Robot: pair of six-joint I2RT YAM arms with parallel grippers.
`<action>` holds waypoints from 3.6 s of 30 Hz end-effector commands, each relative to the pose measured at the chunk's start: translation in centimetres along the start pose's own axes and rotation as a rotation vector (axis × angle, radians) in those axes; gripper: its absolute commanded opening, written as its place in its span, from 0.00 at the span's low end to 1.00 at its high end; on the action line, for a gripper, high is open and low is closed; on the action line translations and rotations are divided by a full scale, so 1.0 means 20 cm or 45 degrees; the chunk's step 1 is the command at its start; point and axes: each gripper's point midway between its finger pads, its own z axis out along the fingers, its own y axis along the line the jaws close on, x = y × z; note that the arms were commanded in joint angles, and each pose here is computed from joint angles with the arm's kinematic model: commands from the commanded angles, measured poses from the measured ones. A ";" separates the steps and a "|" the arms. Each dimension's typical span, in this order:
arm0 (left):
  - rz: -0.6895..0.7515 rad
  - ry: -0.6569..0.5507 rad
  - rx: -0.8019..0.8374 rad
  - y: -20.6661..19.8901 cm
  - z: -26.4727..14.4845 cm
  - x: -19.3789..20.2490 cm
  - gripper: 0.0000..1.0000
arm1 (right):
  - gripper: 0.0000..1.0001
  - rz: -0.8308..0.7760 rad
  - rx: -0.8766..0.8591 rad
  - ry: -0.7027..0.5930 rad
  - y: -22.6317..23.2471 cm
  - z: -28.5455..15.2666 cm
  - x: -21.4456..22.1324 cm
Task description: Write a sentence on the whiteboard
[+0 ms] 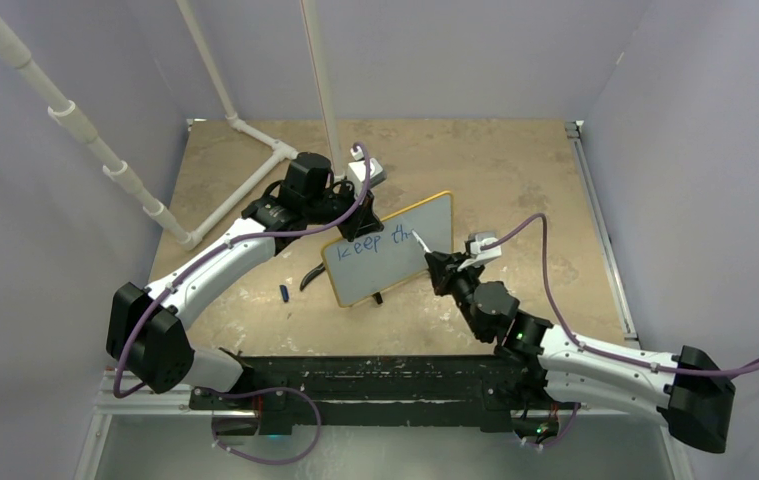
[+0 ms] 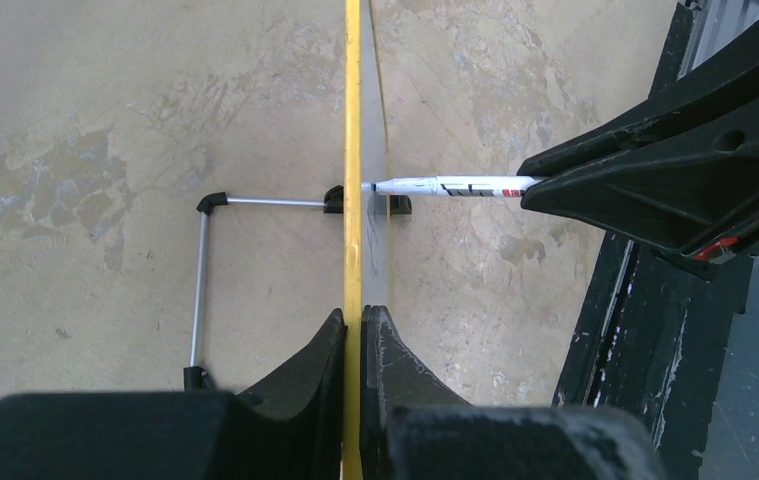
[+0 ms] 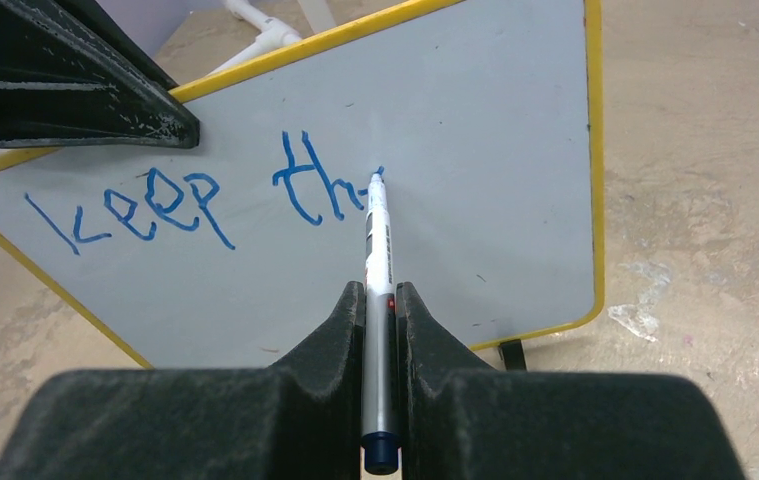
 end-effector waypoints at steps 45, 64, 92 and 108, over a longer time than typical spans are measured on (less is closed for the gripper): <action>0.033 -0.014 0.075 -0.06 0.01 -0.01 0.00 | 0.00 0.104 0.051 -0.081 -0.04 -0.03 -0.11; 0.029 -0.011 0.078 -0.06 0.01 0.00 0.00 | 0.00 0.049 -0.011 -0.047 0.03 0.01 -0.08; 0.029 -0.011 0.079 -0.06 0.01 0.00 0.00 | 0.00 0.076 0.070 -0.105 -0.01 0.01 -0.15; 0.032 -0.014 0.077 -0.06 0.00 -0.01 0.00 | 0.00 0.035 -0.030 -0.099 0.06 0.03 -0.15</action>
